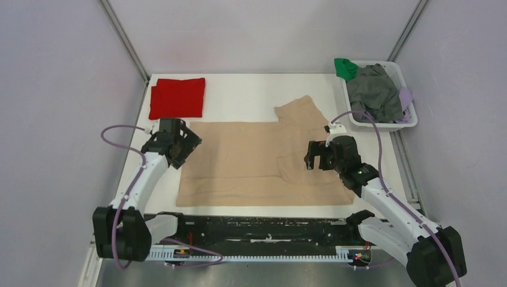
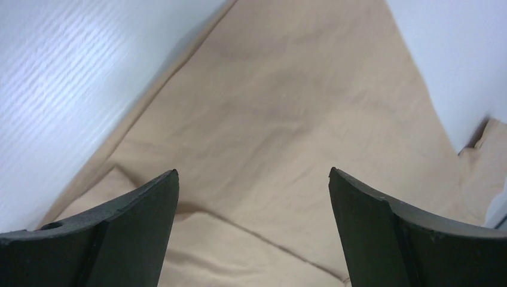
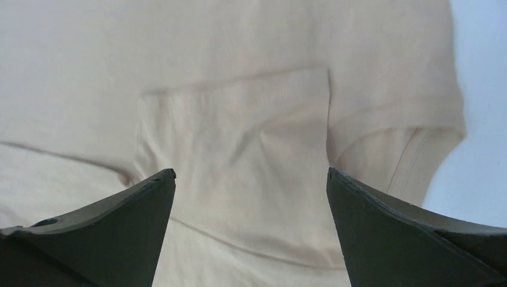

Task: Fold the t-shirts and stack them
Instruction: Fold the flattened tshirt in 1/3 of the way, then grab the side of the flattened tshirt furthest away from the robot with both arms

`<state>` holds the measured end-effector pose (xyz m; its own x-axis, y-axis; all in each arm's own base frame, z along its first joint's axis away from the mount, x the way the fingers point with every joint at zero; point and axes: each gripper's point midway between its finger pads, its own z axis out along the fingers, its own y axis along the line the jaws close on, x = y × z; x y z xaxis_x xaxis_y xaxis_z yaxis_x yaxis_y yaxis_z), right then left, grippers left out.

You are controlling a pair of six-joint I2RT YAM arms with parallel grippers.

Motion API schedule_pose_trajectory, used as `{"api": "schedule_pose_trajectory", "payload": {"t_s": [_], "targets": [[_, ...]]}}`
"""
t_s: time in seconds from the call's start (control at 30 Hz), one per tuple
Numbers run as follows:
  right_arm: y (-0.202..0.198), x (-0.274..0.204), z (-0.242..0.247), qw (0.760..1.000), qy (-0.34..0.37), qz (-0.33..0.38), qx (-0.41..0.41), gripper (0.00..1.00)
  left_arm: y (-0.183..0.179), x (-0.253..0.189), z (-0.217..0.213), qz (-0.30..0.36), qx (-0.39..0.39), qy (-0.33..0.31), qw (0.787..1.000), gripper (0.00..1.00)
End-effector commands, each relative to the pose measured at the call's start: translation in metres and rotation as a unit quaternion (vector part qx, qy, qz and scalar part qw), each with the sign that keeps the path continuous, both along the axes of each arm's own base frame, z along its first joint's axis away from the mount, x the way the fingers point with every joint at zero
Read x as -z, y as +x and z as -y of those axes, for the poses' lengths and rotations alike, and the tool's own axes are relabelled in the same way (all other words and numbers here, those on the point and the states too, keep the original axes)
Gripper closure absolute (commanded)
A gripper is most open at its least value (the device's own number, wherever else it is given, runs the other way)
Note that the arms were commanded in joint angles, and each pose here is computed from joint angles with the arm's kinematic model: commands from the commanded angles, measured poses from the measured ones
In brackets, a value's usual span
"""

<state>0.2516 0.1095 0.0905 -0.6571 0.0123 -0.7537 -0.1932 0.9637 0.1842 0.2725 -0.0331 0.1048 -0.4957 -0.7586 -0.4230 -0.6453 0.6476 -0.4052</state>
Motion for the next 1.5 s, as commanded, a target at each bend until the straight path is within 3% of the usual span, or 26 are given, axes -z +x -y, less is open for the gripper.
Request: {"api": "schedule_pose_trajectory", "payload": {"t_s": [0.0,0.17,0.37,0.5,0.7,0.87,1.07,1.2,1.3,1.47], "targets": [[0.043,-0.043,-0.009,0.995,0.017,0.093,0.014,0.01,0.056,-0.014,-0.021,0.021,0.0,0.068,0.997,0.0],[0.057,-0.043,-0.019,0.995,0.024,0.102,-0.002,0.02,0.122,-0.004,-0.034,0.021,0.004,0.093,0.995,0.0],[0.065,-0.031,-0.016,0.996,-0.002,0.085,-0.004,0.01,0.183,0.03,-0.05,-0.002,0.046,0.086,0.995,0.18],[0.068,-0.023,-0.013,0.997,-0.015,0.072,-0.001,0.01,0.2,0.05,-0.055,-0.006,0.061,0.09,0.994,0.28],[0.069,-0.015,-0.008,0.998,-0.023,0.059,0.005,0.01,0.212,0.066,-0.05,-0.022,0.108,0.09,0.99,0.44],[0.067,-0.011,-0.007,0.998,-0.022,0.053,0.006,0.01,0.209,0.078,-0.045,-0.023,0.123,0.081,0.989,0.46],[0.067,-0.012,-0.005,0.998,-0.023,0.055,0.008,0.01,0.208,0.084,-0.029,-0.018,0.147,0.044,0.988,0.61],[0.068,-0.013,-0.001,0.998,-0.026,0.057,0.018,0.01,0.206,0.08,-0.026,-0.004,0.154,0.04,0.987,0.74],[0.07,-0.012,0.002,0.998,-0.033,0.057,0.025,0.01,0.208,0.077,-0.023,0.006,0.16,0.035,0.986,0.96],[0.085,-0.012,0.005,0.997,-0.039,0.049,0.039,0.01,0.204,0.065,-0.022,0.031,0.167,0.044,0.984,0.98]]}}
